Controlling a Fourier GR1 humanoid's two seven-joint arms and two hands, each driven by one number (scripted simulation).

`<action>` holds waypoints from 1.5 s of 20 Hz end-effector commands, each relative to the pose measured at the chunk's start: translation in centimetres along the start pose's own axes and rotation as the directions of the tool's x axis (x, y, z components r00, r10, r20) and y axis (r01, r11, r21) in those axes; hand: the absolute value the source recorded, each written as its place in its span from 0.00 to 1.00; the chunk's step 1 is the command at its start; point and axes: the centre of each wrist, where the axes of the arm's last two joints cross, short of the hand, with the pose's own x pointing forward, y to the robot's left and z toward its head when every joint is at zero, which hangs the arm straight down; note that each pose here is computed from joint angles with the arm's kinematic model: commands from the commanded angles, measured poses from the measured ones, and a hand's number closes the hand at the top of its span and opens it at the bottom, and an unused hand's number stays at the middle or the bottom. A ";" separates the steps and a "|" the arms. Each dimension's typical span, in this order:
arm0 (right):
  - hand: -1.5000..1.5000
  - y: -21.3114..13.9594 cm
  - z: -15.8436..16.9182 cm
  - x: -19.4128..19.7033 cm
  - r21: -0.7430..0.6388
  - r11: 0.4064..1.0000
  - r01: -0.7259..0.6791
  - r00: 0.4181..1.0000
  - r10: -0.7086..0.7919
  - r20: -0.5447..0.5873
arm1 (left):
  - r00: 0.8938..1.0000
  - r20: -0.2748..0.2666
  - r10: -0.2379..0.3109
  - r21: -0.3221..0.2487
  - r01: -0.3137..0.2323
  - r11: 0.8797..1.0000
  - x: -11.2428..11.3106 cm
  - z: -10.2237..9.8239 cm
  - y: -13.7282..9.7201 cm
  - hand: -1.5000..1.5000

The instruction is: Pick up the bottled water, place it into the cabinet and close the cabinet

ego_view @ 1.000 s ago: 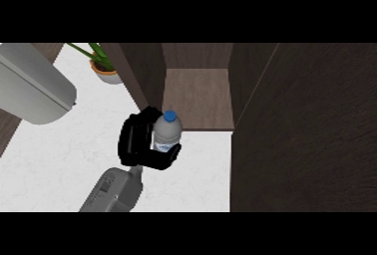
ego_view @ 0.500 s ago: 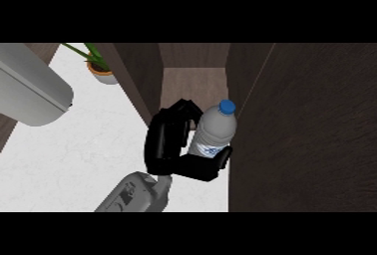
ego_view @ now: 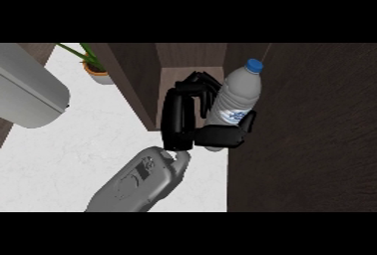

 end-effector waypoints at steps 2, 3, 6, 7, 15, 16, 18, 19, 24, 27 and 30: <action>0.00 0.8 -1.4 2.1 -0.008 1.000 0.025 0.997 -0.024 0.077 | 0.998 -0.021 -0.065 0.027 0.066 0.997 -0.9 -2.2 -0.5 1.00; 0.00 0.1 -1.3 2.5 -0.009 1.000 0.024 0.996 -0.023 0.087 | 0.996 -0.041 -0.077 0.014 0.077 0.997 -1.4 -1.7 -0.9 1.00; 0.00 -0.2 0.1 3.5 0.001 1.000 0.020 0.998 -0.020 0.059 | 0.994 -0.042 -0.102 0.045 0.104 0.994 -1.5 -3.1 -0.4 1.00; 0.00 -0.8 -0.6 2.7 0.010 1.000 0.016 0.998 -0.017 0.054 | 0.993 -0.031 -0.115 0.055 0.116 0.992 -2.2 -2.9 -0.2 1.00; 0.00 -0.1 -0.6 2.3 0.007 0.999 0.042 0.996 -0.043 0.075 | 0.973 -0.073 -0.217 0.071 0.222 0.972 -5.2 -5.1 2.1 1.00; 0.00 0.1 -0.7 2.1 -0.014 0.999 0.047 0.996 -0.046 0.075 | 0.975 -0.076 -0.209 0.089 0.216 0.972 -4.9 -5.9 2.3 1.00; 0.00 -0.5 -0.7 0.3 0.000 0.998 0.064 0.996 -0.064 0.061 | 0.980 -0.074 -0.186 0.115 0.193 0.974 -5.5 -6.7 3.3 1.00; 0.00 0.0 -1.0 2.7 0.009 0.998 0.068 0.996 -0.068 0.054 | 0.983 -0.089 -0.159 0.122 0.169 0.978 -5.0 -6.8 3.1 1.00; 0.00 -0.3 -0.5 1.8 0.034 0.997 0.066 0.996 -0.068 0.055 | 0.979 -0.077 -0.188 0.191 0.200 0.961 -5.7 -8.9 4.1 1.00; 0.00 -0.8 -0.8 1.4 0.045 0.997 0.067 0.995 -0.070 0.069 | 0.971 -0.074 -0.228 0.157 0.237 0.959 -6.2 -9.1 3.9 1.00; 0.00 -0.6 -0.7 0.9 0.038 0.996 0.078 0.995 -0.080 0.064 | 0.935 -0.057 -0.349 0.130 0.354 0.926 -6.7 -10.0 5.8 1.00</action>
